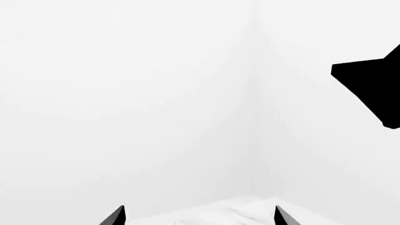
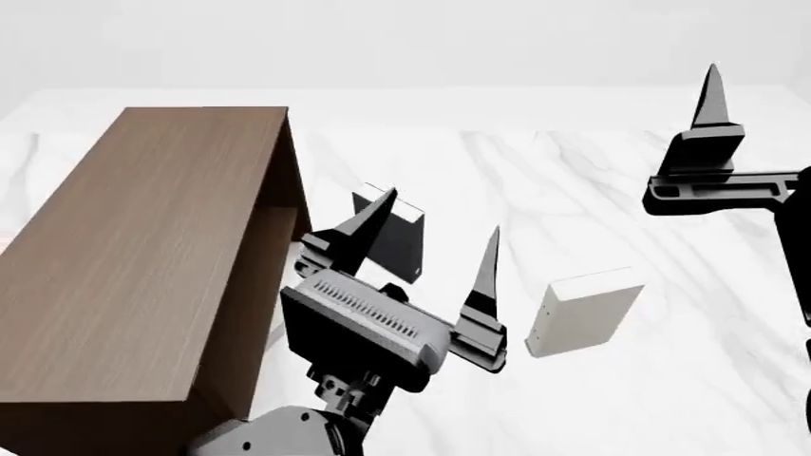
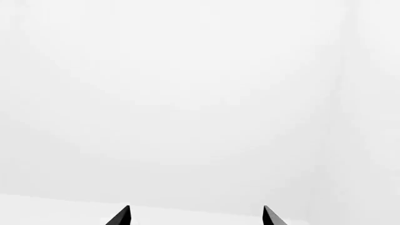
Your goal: Pick up the book on the right and place it under the cabinet shelf.
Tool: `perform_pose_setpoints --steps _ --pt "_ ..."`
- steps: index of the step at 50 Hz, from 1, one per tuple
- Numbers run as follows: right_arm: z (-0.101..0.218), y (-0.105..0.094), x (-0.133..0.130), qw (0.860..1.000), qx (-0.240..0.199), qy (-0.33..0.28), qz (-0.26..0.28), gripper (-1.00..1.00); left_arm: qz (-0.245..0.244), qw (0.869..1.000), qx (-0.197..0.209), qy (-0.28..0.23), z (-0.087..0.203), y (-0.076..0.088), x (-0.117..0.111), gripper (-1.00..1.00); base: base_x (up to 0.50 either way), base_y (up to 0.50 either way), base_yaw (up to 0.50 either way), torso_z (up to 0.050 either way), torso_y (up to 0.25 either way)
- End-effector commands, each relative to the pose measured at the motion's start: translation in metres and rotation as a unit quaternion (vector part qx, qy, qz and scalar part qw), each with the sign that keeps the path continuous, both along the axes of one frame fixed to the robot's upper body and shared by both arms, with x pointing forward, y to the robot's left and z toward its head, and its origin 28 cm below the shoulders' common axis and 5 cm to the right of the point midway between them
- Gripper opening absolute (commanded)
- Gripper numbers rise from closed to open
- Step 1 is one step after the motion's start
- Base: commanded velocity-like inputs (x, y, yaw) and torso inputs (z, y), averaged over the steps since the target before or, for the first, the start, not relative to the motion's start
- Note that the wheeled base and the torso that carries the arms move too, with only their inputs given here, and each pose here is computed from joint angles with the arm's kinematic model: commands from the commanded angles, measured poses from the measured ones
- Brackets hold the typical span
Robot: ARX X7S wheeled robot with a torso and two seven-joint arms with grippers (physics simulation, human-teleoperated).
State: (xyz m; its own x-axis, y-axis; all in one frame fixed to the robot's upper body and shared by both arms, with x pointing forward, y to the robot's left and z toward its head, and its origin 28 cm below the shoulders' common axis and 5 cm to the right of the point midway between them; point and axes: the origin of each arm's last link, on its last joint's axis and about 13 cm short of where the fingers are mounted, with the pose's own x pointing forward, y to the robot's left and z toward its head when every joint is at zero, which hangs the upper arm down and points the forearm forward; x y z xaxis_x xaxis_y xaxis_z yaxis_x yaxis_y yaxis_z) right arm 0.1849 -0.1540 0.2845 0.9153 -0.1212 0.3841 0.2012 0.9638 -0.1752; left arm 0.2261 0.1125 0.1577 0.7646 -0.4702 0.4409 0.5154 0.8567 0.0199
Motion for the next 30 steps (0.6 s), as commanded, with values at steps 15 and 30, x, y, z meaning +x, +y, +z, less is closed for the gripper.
perform_pose_setpoints --steps 15,30 --pt "-0.001 0.001 0.0 1.0 0.003 0.001 0.001 1.0 0.011 0.999 0.008 -0.033 0.022 0.008 -0.006 1.0 0.0 0.0 0.0 0.0 0.25" --pt "-0.006 0.0 0.001 1.0 0.007 0.005 0.004 1.0 0.033 0.998 0.014 -0.055 0.044 0.018 -0.009 1.0 0.0 0.0 0.0 0.0 0.25"
